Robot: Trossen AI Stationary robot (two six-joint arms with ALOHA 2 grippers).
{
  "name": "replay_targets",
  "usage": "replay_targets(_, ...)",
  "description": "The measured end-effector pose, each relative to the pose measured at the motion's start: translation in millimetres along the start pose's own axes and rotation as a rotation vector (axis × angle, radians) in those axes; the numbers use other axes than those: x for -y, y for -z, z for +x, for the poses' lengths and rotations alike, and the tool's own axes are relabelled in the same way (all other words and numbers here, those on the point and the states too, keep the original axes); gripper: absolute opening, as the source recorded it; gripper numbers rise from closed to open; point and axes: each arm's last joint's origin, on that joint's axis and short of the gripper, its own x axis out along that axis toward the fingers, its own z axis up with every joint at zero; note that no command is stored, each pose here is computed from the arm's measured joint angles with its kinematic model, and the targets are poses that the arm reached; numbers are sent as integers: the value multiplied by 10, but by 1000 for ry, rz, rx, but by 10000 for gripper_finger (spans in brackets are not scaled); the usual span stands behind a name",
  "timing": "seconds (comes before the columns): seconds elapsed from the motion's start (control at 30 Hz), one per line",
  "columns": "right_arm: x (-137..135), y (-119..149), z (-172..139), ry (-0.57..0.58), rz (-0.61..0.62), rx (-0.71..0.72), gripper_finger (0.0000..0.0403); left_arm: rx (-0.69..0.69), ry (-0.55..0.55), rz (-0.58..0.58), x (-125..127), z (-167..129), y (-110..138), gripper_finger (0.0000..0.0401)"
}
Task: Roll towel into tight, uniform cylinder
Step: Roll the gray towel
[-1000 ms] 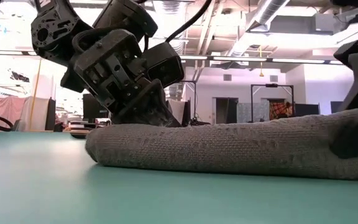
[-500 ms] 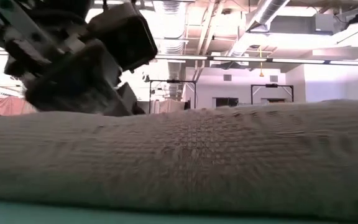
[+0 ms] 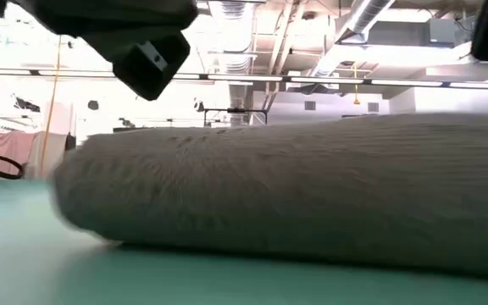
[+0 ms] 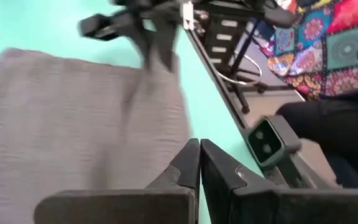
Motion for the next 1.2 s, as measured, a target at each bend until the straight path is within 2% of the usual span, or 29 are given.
replay_targets(0.07, 115, -17, 18, -22, 51, 10, 58, -8, 1, 9, 6, 21, 35, 0)
replay_targets(0.23, 259, 4, 25, 4, 142, 15, 58, -61, -51, 19, -98, 137, 197, 0)
replay_targets(0.37, 280, 10, 25, 15, 178, 20, 58, -58, -72, 29, -263, 212, 198, 0)
replay_targets(0.6, 327, 18, 25, 62, 258, 36, 58, -122, -6, 30, -488, 389, 218, 0)
replay_targets(0.73, 347, 23, 24, 80, 268, 39, 59, -187, -47, 37, -614, 438, 197, 0)
replay_targets(0.83, 348, 22, 27, 77, 278, 40, 94, -227, -79, 49, -716, 445, 173, 0)
replay_targets(0.93, 358, 3, 37, 80, 317, 34, 155, -249, -99, 44, -828, 437, 167, 0)
replay_targets(1.07, 350, -34, 28, 71, 310, 10, 232, -277, -107, 28, -952, 429, 173, 0)
replay_targets(1.2, 313, -97, -79, 76, 290, 17, 265, -286, -93, 25, -995, 423, 170, 0)
